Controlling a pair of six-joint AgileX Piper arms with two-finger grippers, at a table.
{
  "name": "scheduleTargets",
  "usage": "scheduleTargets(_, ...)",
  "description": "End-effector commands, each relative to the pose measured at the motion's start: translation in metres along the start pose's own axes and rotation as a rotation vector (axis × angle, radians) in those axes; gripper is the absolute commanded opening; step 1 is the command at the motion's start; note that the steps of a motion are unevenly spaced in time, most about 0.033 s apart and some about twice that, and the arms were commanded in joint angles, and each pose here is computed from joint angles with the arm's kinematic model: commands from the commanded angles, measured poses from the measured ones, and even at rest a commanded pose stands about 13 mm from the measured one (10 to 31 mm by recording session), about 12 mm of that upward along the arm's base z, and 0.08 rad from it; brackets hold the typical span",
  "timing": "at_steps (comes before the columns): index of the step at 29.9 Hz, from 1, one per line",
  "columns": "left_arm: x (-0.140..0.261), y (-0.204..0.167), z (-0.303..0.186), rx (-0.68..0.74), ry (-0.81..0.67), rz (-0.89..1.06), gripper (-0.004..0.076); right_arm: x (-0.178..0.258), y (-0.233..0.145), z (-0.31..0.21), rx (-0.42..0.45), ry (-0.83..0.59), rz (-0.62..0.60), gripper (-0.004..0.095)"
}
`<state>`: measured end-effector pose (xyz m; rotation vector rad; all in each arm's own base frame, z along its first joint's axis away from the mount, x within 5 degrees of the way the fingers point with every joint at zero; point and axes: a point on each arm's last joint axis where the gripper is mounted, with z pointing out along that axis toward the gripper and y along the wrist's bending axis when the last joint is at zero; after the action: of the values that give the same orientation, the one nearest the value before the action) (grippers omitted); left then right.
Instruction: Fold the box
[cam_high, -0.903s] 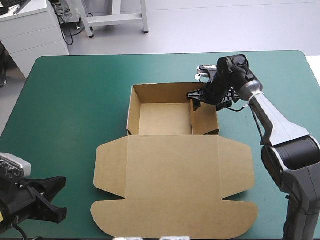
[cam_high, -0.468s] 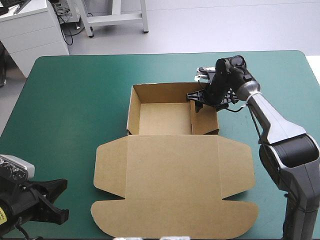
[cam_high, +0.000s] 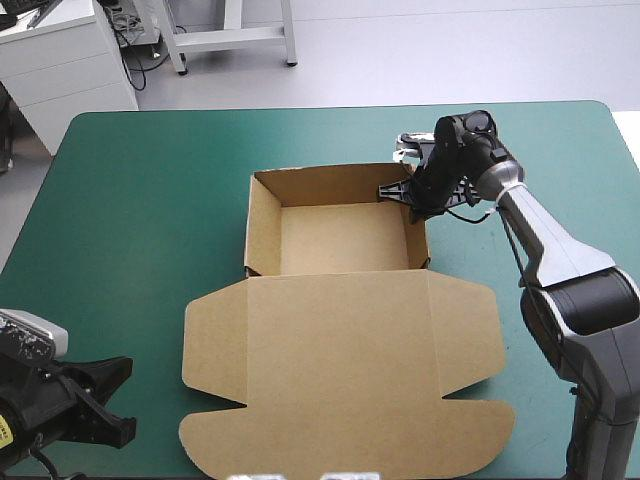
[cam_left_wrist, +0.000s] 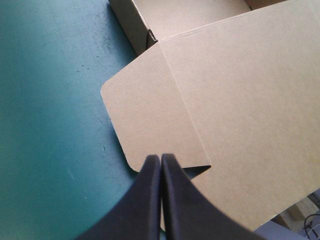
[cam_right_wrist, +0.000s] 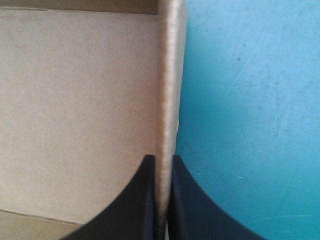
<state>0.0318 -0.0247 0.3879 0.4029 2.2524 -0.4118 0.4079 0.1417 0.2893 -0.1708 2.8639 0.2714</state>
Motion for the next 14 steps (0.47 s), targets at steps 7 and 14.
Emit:
scheduleTargets(7,-0.003,0.002,-0.003,-0.027,-0.007,0.016,-0.0023,0.017,-0.09,-0.147,0.091,-0.334,0.115,-0.0023)
scheduleTargets(14,-0.003,0.003,-0.003,-0.037,-0.008,0.019,-0.0023,0.043,-0.186,-0.187,0.246,-0.404,0.293,-0.0023)
